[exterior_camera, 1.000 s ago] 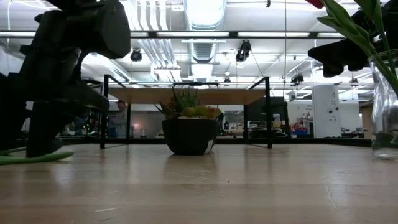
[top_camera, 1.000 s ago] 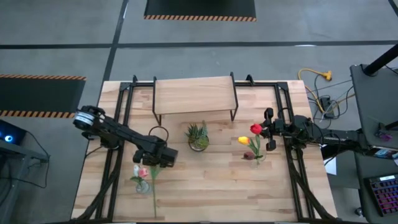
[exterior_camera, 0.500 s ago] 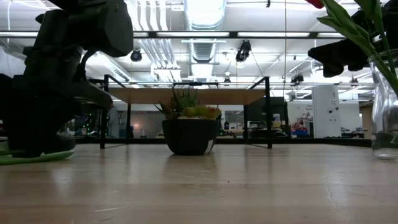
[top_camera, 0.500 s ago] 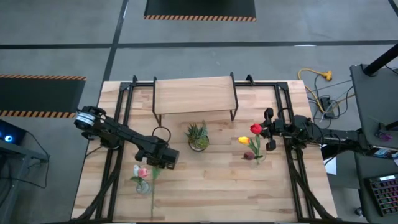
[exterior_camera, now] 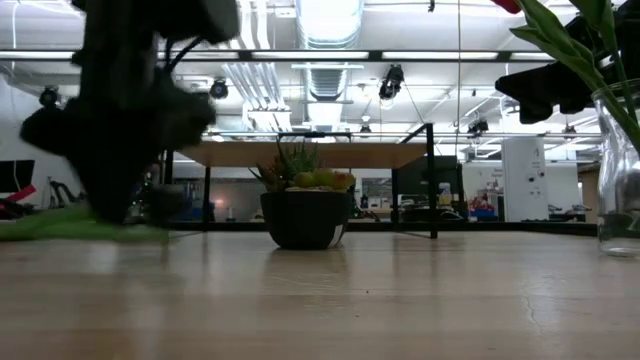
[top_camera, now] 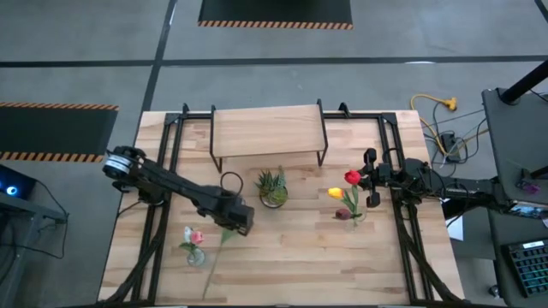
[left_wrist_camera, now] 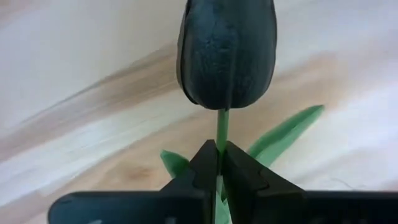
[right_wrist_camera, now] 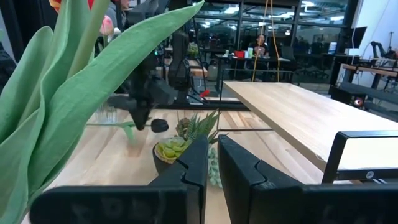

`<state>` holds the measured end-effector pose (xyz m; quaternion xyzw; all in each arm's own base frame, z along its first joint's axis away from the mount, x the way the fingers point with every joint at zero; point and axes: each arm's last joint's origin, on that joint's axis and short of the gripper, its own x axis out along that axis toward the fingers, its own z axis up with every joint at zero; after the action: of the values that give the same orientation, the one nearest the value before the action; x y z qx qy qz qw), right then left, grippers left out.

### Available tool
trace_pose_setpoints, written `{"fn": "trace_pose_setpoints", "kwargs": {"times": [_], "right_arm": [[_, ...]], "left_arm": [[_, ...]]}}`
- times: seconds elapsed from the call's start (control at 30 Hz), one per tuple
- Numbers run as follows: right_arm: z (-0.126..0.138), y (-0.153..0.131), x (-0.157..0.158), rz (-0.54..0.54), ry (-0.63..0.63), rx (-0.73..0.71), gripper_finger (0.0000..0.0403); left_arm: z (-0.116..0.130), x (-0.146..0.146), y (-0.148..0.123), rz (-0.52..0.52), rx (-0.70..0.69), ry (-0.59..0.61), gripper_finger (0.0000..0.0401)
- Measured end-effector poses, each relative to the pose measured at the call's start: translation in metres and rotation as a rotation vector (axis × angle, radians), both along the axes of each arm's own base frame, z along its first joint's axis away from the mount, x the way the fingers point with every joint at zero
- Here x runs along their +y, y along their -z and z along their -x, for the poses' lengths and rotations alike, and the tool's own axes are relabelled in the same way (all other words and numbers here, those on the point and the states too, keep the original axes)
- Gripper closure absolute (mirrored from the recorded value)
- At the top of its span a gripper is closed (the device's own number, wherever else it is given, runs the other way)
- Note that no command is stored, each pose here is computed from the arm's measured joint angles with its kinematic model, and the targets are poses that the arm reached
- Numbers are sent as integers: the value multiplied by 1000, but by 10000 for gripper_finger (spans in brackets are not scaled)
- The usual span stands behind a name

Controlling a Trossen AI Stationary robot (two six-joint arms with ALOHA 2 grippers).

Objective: Pick and place flowers into a vace then onto a shelf
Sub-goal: Put the black flower into the left transparent vase

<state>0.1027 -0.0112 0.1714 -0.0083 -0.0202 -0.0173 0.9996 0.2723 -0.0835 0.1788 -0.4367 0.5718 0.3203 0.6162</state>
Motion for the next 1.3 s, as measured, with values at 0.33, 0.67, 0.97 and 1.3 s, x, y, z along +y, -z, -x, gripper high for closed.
{"fn": "trace_pose_setpoints", "kwargs": {"times": [0.33, 0.67, 0.97, 1.3], "right_arm": [[0, 0, 0, -4, -1, -2, 374], [0, 0, 0, -4, 0, -1, 374], [0, 0, 0, -39, -2, -6, 374], [0, 0, 0, -64, -3, -6, 374]], "left_arm": [[-35, -13, -90, -116, -377, 376, 401], [-29, -62, -221, -309, -863, 867, 401], [32, -110, -281, -577, -958, 1027, 401], [88, -143, -288, -706, -946, 1038, 401]]}}
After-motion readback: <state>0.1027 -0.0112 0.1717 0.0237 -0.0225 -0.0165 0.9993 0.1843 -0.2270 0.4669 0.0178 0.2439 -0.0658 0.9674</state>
